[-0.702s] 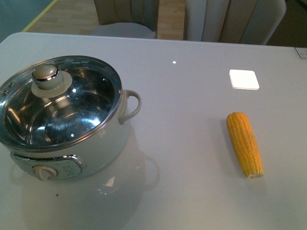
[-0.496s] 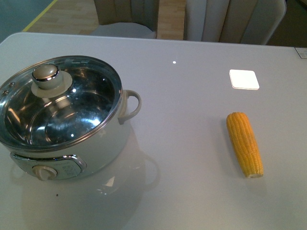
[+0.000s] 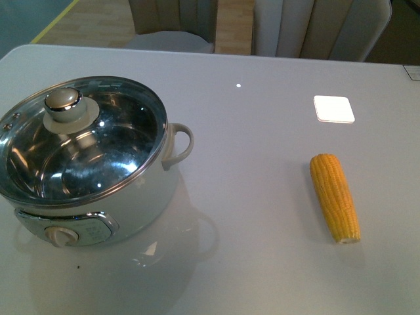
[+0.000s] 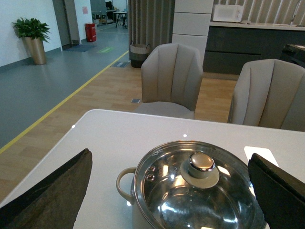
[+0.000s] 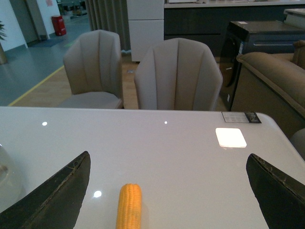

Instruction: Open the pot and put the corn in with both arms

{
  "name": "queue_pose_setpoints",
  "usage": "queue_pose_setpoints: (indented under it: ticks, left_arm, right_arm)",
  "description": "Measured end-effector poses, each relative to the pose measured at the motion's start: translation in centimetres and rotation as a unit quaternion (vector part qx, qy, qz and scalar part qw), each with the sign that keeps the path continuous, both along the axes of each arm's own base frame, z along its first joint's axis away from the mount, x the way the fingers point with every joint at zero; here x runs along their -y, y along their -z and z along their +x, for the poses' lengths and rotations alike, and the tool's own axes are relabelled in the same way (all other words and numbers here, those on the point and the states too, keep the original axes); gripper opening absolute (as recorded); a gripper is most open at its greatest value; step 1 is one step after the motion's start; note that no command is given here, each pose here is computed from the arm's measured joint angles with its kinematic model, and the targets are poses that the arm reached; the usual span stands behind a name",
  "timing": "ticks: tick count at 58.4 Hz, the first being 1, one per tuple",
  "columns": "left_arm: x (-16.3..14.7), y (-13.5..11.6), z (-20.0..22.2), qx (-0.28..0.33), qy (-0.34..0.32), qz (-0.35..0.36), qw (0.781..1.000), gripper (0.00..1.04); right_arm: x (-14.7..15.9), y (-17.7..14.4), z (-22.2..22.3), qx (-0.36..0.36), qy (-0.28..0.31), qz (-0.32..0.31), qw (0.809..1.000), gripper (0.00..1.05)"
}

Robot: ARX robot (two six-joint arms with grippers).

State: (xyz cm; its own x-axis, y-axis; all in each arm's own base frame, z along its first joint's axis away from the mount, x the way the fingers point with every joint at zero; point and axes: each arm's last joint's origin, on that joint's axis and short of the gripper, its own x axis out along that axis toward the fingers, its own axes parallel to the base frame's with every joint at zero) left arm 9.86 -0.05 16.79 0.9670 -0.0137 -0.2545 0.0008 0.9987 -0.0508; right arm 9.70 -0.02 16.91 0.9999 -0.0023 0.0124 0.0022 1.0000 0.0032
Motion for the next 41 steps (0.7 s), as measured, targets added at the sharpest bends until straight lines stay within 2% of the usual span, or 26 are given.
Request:
queue_pose_setpoints:
  ticks: [3,8,21,29,41]
  left_arm:
    - [0.0,0.0,0.4,-0.075,0.005,-0.007,0.997,0.98]
    - [0.0,-0.1,1.5,-0.111,0.003,-0.012,0.994,0.98]
    - [0.4,-1.6,6.7,-0.067,0.005,-0.008,0.998,0.98]
    - [1.8,-0.2,12.6,-0.041,0.024,0.012,0.999,0.98]
    - [4.3,1.7,17.4,-0.035,0.055,0.017,0.998,0.98]
  right_arm:
    - [0.0,0.0,0.0,0.000,0.000,0.000,1.000,0.96]
    - [0.0,0.0,0.0,0.000,0.000,0.000,1.000,0.96]
    - [0.0,0.0,0.0,0.000,0.000,0.000,1.000,0.96]
    - [0.0,0.0,0.0,0.000,0.000,0.000,1.000,0.96]
    - [0.0,0.0,0.0,0.000,0.000,0.000,1.000,0.96]
